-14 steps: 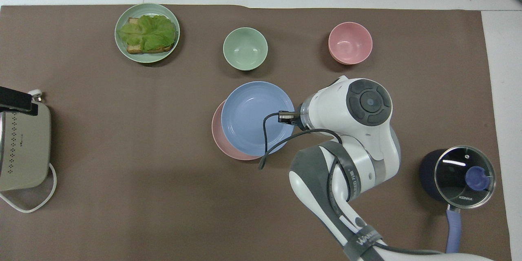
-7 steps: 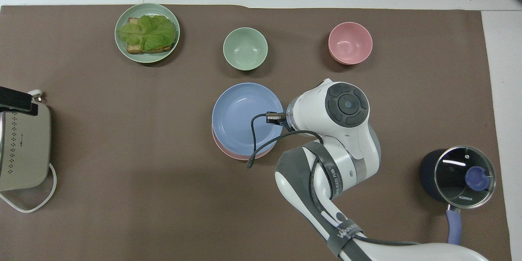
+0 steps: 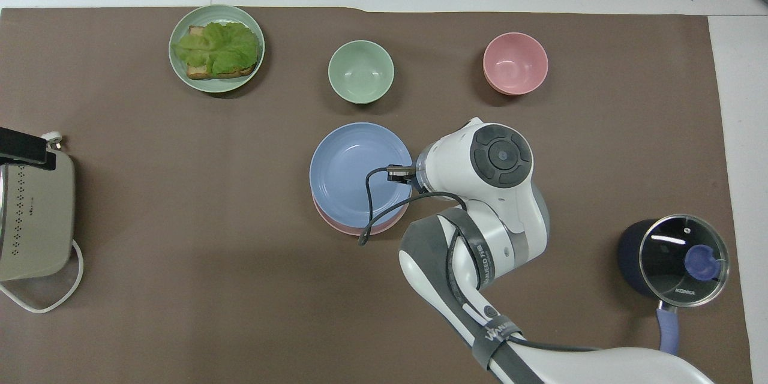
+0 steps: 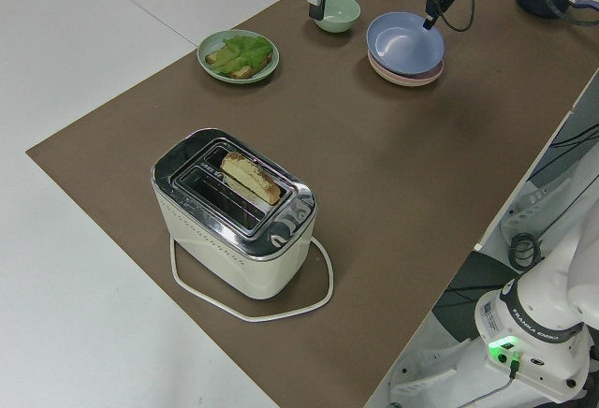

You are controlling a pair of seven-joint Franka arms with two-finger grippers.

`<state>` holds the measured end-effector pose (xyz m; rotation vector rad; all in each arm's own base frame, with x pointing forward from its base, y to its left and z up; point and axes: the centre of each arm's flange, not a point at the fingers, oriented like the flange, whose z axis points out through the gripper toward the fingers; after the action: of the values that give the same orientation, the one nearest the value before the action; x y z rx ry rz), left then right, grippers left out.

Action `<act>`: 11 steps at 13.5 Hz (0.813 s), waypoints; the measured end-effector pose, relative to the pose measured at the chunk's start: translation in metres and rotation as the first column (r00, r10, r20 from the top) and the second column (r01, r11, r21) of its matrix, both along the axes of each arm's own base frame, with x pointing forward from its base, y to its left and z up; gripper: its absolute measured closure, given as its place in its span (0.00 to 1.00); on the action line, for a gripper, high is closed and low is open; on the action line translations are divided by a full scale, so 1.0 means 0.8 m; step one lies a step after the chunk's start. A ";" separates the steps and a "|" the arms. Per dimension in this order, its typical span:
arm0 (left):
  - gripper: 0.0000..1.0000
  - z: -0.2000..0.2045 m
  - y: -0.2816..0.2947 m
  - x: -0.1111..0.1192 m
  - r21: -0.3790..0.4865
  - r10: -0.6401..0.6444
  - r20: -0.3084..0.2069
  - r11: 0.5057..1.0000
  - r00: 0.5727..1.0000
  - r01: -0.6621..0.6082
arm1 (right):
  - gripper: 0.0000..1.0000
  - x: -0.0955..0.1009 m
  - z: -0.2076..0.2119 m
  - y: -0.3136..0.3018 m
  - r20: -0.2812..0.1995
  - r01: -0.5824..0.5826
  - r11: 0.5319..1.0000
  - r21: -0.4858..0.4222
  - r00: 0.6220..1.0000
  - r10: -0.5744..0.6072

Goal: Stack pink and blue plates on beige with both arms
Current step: 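Lower the blue plate onto the stack and open the right gripper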

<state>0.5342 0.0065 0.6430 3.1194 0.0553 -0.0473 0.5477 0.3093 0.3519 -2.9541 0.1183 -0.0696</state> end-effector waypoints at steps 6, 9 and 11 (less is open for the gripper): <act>0.00 0.000 0.000 0.000 0.000 0.000 0.000 1.000 1.000 0.000 | 0.59 0.004 -0.006 -0.006 -0.002 0.003 1.000 -0.004 1.000 -0.003; 0.00 0.000 0.000 0.000 0.000 0.000 0.000 1.000 1.000 0.000 | 0.26 0.021 0.006 -0.027 0.030 0.006 1.000 0.004 1.000 -0.007; 0.00 0.000 0.000 0.000 0.000 0.000 0.000 1.000 1.000 0.000 | 0.04 0.037 0.031 -0.053 0.067 0.030 0.999 0.015 0.997 -0.031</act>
<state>0.5342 0.0065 0.6430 3.1194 0.0554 -0.0473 0.5773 0.2671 0.3766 -2.9329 0.1539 -0.1715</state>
